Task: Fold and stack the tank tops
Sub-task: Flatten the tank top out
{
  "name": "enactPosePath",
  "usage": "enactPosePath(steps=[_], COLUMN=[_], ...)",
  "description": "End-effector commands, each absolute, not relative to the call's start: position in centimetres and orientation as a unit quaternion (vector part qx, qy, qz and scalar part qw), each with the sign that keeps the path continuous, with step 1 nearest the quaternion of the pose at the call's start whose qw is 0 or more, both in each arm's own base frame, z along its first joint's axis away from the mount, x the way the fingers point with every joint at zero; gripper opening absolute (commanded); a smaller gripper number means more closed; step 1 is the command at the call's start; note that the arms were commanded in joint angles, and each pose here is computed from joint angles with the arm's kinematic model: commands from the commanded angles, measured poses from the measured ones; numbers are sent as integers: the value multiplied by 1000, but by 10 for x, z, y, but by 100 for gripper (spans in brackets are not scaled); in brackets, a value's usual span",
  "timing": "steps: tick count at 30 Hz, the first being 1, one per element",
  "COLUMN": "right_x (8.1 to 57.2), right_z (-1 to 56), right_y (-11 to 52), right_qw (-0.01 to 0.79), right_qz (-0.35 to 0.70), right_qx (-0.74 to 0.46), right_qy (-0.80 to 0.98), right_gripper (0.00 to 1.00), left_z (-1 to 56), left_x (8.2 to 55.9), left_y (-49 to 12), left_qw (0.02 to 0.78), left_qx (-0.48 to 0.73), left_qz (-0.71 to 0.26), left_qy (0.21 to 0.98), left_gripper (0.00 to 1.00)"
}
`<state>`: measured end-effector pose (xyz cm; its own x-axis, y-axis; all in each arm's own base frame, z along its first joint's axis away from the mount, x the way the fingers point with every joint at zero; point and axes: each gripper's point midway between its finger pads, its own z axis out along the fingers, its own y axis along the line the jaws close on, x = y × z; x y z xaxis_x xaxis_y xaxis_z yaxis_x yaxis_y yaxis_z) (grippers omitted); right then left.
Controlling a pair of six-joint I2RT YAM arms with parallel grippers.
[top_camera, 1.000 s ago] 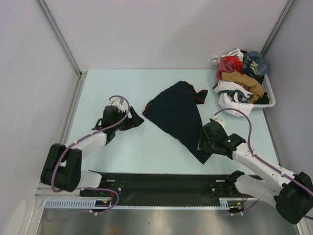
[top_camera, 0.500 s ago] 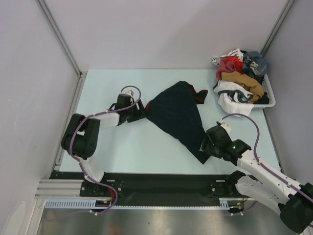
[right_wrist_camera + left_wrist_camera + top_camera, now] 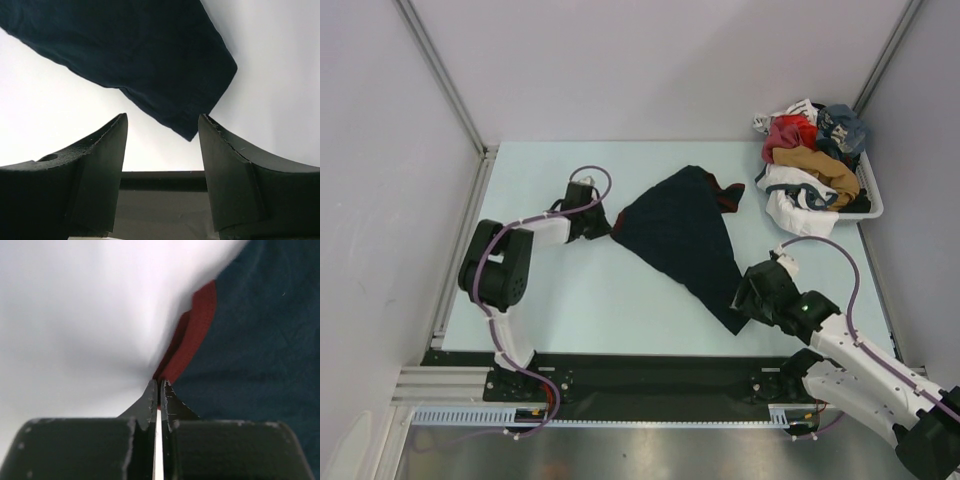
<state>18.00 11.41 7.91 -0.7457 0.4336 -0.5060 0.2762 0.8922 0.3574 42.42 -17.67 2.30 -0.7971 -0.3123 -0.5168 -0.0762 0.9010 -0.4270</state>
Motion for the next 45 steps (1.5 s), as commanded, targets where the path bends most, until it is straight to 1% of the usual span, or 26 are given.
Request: enactPosePath(steps=[1,2,3,4,5,7,9,12,13,15,17,21,28,30,31,32,33,34,35,38,41,42,43,45], right_x=[179,178,179,178,179,176,171,167,165,162,160,157,165,167,167,168,167,167,167,178,204,223,236,270], right_z=[73,72,70,68,68,61,52,53,49,54,53,42,36,31,29,29,28,29,30,49,85,95,116,137], right_y=[112,117,121,127,136,147,162,186,190,211,223,236,242,243,243,245,246,247,244,231,219,206,210,192], right_qw=[297,291,288,283,278,264,249,241,232,230,227,217,230,227,227,226,223,222,223,256,299,313,330,354], right_qz=[122,131,136,143,160,164,163,177,173,201,213,207,199,190,188,190,191,194,188,176,188,187,205,202], right_qx=[203,197,192,182,173,156,128,90,85,60,61,68,74,71,71,70,68,68,71,81,75,95,71,90], right_qy=[925,927,928,931,931,938,946,950,953,950,948,951,950,952,953,953,953,953,954,947,933,926,919,909], right_gripper=[63,63,63,63,62,62,62,61,59,54,52,53,56,51,46,32,26,18,0,0,0,0,0,0], left_z=[36,47,60,54,61,55,48,47,48,52,54,55,54,56,57,58,60,61,61,72,92,101,113,137], left_x=[417,425,427,416,415,408,400,400,400,403,403,404,404,404,404,405,405,405,404,404,404,406,408,418], left_y=[-128,-116,-85,-78,-69,-61,-65,-70,-69,-68,-66,-65,-64,-62,-62,-62,-62,-61,-60,-62,-68,-71,-74,-82], left_qw=[317,343,360,350,359,365,356,355,355,360,364,367,368,373,373,375,377,378,380,392,404,407,414,423], left_qx=[-168,-192,-224,-234,-241,-249,-252,-248,-247,-243,-241,-240,-242,-243,-242,-242,-241,-240,-240,-234,-231,-238,-238,-245], left_qz=[-194,-223,-235,-246,-240,-218,-231,-243,-242,-237,-231,-231,-228,-224,-223,-222,-223,-221,-219,-210,-221,-232,-242,-266], left_qy=[913,892,875,873,869,870,870,868,869,869,870,869,868,867,867,867,866,866,866,864,857,851,844,830], left_gripper=[0,0,0,0,0,0,0,0,0,0,0,0,0,0,0,0,0,0,0,0,0,0,0,0])
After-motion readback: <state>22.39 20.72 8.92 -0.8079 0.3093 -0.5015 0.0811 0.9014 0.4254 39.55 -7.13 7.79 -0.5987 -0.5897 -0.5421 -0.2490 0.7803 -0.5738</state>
